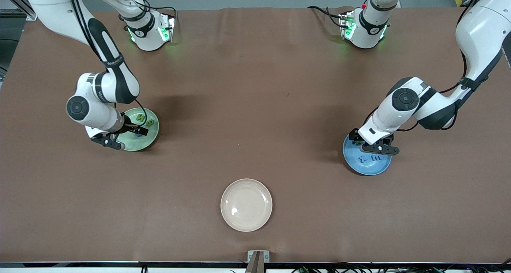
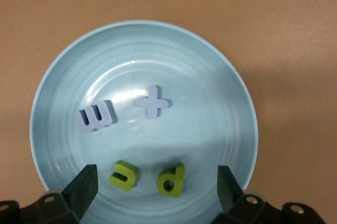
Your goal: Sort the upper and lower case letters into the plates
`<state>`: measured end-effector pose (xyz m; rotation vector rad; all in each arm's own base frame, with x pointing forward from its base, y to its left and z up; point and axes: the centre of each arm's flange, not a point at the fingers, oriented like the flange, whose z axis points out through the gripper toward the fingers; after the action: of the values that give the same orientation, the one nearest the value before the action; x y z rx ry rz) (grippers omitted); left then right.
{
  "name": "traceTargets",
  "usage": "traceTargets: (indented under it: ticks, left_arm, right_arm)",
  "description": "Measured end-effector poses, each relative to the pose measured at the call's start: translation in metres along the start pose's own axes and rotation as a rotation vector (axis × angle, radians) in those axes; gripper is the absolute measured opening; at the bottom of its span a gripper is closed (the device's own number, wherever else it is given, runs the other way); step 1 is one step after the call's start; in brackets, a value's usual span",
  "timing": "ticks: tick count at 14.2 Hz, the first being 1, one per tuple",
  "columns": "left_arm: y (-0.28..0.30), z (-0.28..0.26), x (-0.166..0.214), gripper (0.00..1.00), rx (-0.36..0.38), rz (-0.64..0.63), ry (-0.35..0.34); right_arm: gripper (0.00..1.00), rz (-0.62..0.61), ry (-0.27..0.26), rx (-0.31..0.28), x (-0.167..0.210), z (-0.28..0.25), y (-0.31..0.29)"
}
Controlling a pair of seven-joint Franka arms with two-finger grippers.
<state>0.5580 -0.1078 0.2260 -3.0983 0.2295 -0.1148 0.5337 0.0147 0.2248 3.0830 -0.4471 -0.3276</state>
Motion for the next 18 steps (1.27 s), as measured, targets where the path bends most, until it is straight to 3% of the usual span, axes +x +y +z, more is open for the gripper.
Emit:
traceTargets:
  ticks: [3, 6, 11, 15, 18]
  left_arm:
    - [0.008, -0.015, 0.023, 1.00, -0.108, -0.019, -0.068]
    - [0.022, -0.023, 0.037, 1.00, -0.143, -0.015, -0.148]
    - [0.045, -0.073, 0.038, 1.00, -0.151, -0.016, -0.183]
    - [0.041, -0.090, 0.028, 1.00, -0.134, -0.015, -0.252]
    - [0.045, -0.092, 0.028, 1.00, -0.098, -0.040, -0.254]
  right_arm:
    - [1.00, -0.076, -0.080, -0.008, 0.017, -0.093, -0.006]
    - [1.00, -0.167, -0.084, -0.051, 0.031, -0.176, 0.013]
    - [1.00, -0.301, 0.003, -0.030, 0.052, -0.261, 0.080]
    - [1.00, -0.299, 0.043, -0.029, 0.056, -0.281, 0.096]
    - [1.00, -0.312, 0.042, -0.032, 0.056, -0.282, 0.087]
